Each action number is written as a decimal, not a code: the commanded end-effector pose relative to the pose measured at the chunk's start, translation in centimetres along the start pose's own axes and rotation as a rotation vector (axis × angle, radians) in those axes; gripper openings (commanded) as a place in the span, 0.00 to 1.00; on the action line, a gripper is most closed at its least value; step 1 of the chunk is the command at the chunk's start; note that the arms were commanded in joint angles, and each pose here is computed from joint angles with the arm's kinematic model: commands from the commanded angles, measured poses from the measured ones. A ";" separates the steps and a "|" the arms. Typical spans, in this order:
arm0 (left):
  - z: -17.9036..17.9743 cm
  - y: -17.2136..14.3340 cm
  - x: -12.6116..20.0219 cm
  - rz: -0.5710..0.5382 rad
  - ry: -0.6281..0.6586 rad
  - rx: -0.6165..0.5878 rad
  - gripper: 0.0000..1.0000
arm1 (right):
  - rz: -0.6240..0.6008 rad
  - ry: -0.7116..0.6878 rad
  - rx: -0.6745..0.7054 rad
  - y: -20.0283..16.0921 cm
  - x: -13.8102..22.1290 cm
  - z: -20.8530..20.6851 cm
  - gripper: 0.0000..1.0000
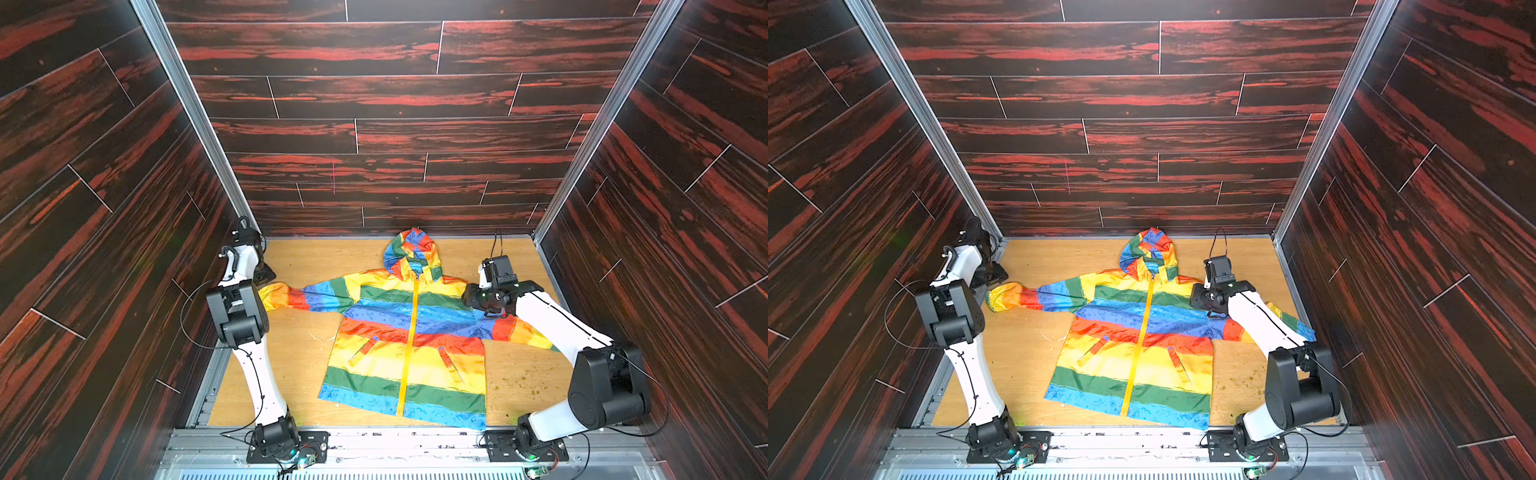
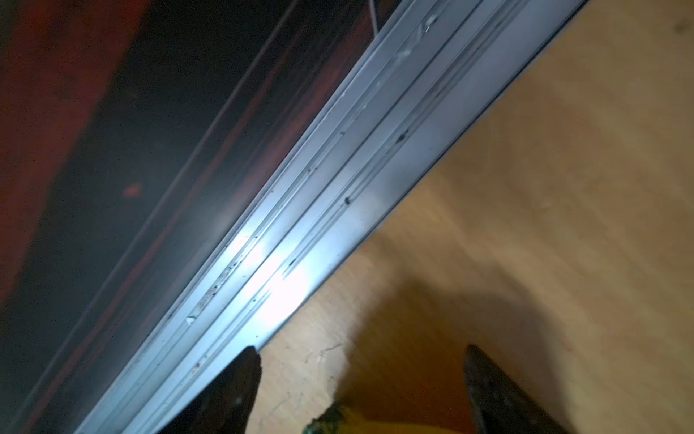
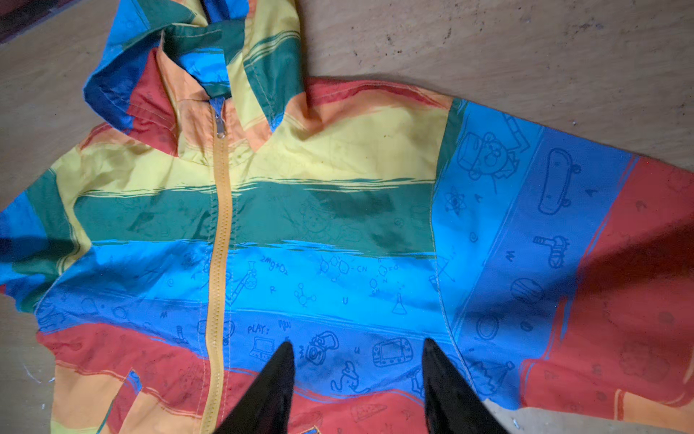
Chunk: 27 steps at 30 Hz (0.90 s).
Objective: Unzip the jacket
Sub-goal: Flatten out the jacket at the center of the board.
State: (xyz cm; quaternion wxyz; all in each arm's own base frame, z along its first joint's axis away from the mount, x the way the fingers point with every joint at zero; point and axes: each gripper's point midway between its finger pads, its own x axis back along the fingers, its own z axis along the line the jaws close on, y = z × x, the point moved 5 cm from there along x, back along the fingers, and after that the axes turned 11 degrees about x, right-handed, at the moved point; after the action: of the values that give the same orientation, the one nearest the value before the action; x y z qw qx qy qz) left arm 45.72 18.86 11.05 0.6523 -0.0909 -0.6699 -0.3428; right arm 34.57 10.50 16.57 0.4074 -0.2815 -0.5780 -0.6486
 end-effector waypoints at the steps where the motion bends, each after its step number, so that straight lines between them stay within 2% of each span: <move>1: 1.7 -0.1 4.5 -0.038 -0.028 0.000 0.90 | -0.009 -0.005 -0.001 0.1 0.4 0.2 0.55; 4: 3.2 -1.0 7.7 -0.122 -0.109 0.064 0.99 | -0.002 0.005 -0.001 0.0 0.2 0.3 0.55; 8: 6.0 -3.3 10.3 -0.192 -0.229 0.162 1.00 | -0.001 0.034 0.012 -0.2 -0.1 0.7 0.55; 10: 6.2 -4.6 10.0 -0.209 -0.342 0.175 0.99 | -0.018 0.091 0.049 -0.2 0.0 1.7 0.55; 12: 6.3 -6.1 8.7 -0.173 -0.373 0.154 0.95 | -0.046 0.160 0.119 -0.3 0.3 3.2 0.56; 14: 6.3 -7.5 7.7 -0.096 -0.362 0.113 0.90 | -0.061 0.210 0.196 -0.5 0.6 4.8 0.57; 16: 6.6 -8.3 7.2 -0.063 -0.344 0.086 0.88 | -0.059 0.226 0.254 -0.7 0.6 6.0 0.57; 21: 7.9 -11.2 6.3 -0.026 -0.325 0.045 0.88 | -0.056 0.236 0.259 -0.9 0.1 6.6 0.57; 25: 8.1 -10.6 5.1 -0.020 -0.258 0.056 0.83 | -0.047 0.253 0.257 -0.8 -0.4 6.9 0.57; 27: 7.9 -10.8 3.9 0.051 -0.222 0.037 0.81 | -0.049 0.257 0.260 -0.8 -0.4 6.9 0.57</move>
State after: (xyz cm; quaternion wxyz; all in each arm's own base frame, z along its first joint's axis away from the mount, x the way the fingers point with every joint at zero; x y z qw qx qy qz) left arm 32.22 13.47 12.25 0.5649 -0.1234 -0.7578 -0.3024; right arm 33.16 16.95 16.73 0.4898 -0.1435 -0.6069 -0.6092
